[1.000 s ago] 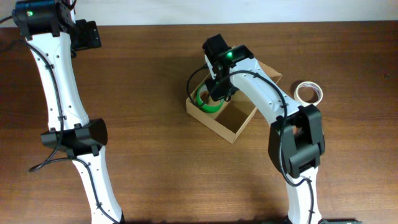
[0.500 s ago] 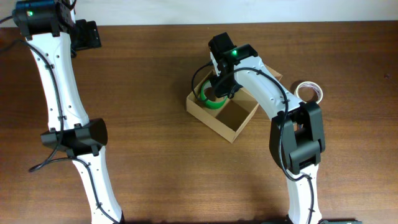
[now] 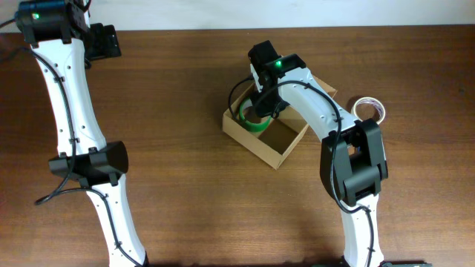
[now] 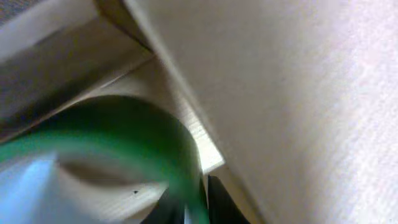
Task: Pack container
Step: 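Carry the green tape over the box and lower it inside, then release the green tape and move the right gripper to masking tape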
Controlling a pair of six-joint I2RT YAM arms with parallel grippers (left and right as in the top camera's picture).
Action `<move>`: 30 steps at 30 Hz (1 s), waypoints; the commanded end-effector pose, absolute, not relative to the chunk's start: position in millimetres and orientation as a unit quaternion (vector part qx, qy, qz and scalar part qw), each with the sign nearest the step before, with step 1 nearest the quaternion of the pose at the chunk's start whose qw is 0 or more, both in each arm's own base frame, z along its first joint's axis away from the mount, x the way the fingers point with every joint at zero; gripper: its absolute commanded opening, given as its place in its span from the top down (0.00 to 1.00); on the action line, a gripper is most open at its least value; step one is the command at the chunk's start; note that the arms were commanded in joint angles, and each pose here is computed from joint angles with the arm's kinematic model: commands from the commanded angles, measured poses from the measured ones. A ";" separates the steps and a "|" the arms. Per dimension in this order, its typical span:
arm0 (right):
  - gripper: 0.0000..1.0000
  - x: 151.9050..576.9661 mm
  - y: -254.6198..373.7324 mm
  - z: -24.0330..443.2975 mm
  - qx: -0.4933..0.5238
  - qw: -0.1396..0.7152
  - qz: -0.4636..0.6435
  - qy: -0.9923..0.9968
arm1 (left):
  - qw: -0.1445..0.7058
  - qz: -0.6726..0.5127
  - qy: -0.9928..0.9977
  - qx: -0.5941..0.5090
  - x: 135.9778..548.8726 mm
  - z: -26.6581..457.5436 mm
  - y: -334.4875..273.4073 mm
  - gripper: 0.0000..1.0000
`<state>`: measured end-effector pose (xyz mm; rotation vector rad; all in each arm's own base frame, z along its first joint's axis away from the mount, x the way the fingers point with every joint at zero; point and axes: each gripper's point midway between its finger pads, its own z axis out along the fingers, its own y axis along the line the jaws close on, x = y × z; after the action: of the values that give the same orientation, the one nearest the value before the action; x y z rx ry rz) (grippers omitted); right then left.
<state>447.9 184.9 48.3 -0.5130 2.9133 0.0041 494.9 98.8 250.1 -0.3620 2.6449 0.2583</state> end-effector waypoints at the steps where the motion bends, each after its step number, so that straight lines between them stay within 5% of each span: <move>1: 0.83 445.3 185.7 42.4 -0.173 0.082 0.003 0.982 | 0.229 0.091 0.960 -0.129 493.6 252.6 98.0 0.00; 10: 0.83 453.5 189.3 82.7 -0.182 0.112 0.007 0.977 | 0.229 0.091 0.960 -0.129 493.6 252.6 98.0 0.00; 22: 0.73 460.0 158.0 292.9 -0.160 0.298 -0.075 0.938 | 0.229 0.091 0.961 -0.129 493.6 252.6 97.9 0.00; 30: 0.68 421.1 75.3 366.3 -0.080 0.361 -0.120 0.921 | 0.229 0.091 0.960 -0.129 493.6 252.6 98.0 0.00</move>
<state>434.4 130.4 342.2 -0.3480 2.4171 -0.1909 494.8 98.7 250.1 -0.3620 2.6452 0.2583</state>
